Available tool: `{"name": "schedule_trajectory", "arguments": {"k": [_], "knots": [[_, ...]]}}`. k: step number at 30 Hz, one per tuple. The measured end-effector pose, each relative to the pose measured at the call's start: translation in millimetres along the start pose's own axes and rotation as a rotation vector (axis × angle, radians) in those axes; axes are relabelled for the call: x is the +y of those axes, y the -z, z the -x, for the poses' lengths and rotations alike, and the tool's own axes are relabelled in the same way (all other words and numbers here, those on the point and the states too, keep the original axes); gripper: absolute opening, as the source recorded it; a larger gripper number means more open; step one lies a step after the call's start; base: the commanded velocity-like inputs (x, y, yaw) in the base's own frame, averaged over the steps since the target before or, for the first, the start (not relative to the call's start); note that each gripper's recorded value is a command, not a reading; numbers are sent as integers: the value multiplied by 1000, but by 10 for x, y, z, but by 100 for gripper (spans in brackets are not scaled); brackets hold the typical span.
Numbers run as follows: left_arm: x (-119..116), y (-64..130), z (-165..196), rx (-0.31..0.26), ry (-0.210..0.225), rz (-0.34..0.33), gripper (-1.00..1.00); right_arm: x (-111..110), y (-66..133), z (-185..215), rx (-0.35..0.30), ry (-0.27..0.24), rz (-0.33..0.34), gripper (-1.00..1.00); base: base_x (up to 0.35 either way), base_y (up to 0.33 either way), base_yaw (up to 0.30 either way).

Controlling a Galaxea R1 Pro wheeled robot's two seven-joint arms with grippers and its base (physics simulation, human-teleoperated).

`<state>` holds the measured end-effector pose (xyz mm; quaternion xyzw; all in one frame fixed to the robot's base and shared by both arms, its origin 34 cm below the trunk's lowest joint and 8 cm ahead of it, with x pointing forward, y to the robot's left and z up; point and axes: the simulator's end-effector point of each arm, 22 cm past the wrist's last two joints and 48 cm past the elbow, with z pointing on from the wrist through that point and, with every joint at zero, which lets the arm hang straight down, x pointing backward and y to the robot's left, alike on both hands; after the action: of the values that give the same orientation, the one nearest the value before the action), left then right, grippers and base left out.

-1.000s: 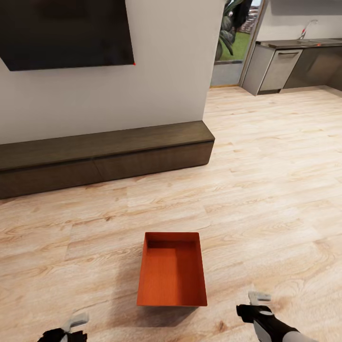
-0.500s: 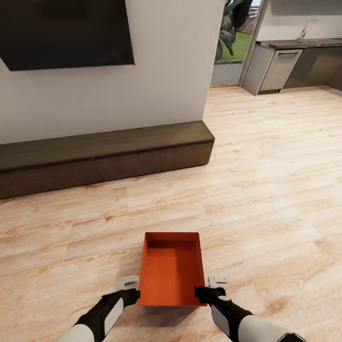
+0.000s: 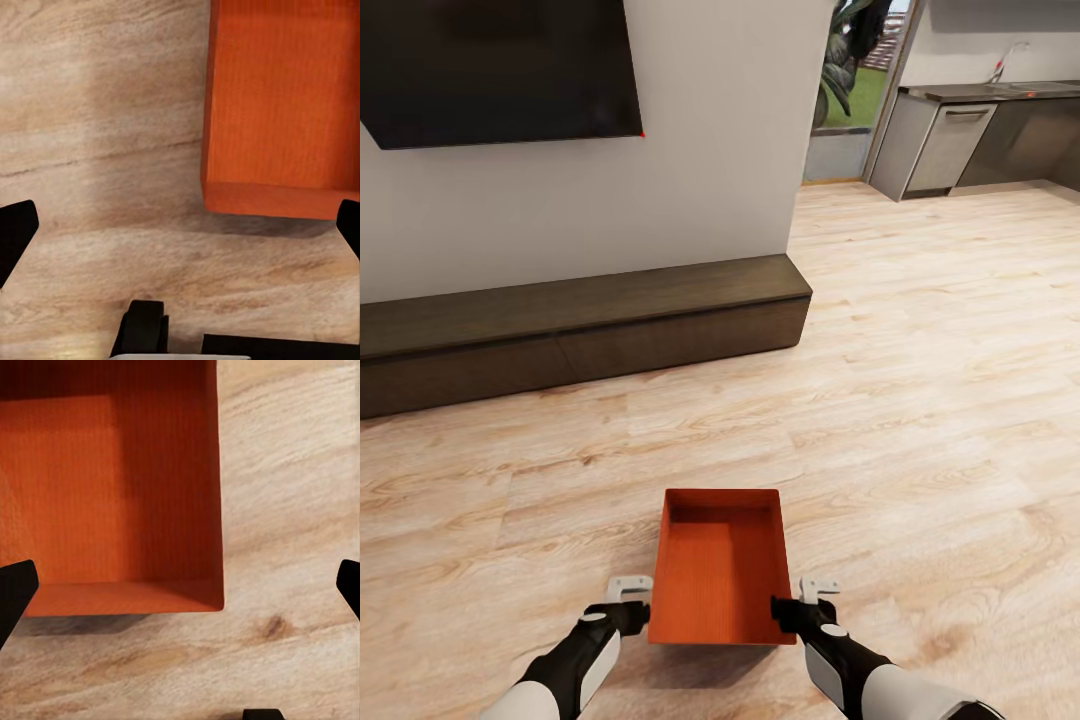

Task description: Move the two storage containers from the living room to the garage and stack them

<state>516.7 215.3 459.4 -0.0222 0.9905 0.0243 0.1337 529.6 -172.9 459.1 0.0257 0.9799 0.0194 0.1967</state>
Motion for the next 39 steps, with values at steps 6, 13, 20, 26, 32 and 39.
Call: {"name": "schedule_trajectory", "arguments": {"k": [6,13,20,26,32,39], "knots": [[6,4,76,-27,-1,4,100,-16,-1,7,-3,-1,-2,100,0,0,0],[17,4,88,-31,5,7,100,-34,-2,9,-4,-2,-4,100,0,0,0],[29,4,92,-31,17,10,100,-19,-3,15,-8,16,10,100,0,0,0],[27,-57,73,-30,21,10,100,-17,-60,-13,-8,21,14,100,0,0,0],[21,-145,88,-39,24,8,100,-18,-149,-50,-10,32,16,100,0,0,0],[-17,-233,209,-70,28,1,100,-46,-251,14,-60,24,11,100,0,0,0]]}}
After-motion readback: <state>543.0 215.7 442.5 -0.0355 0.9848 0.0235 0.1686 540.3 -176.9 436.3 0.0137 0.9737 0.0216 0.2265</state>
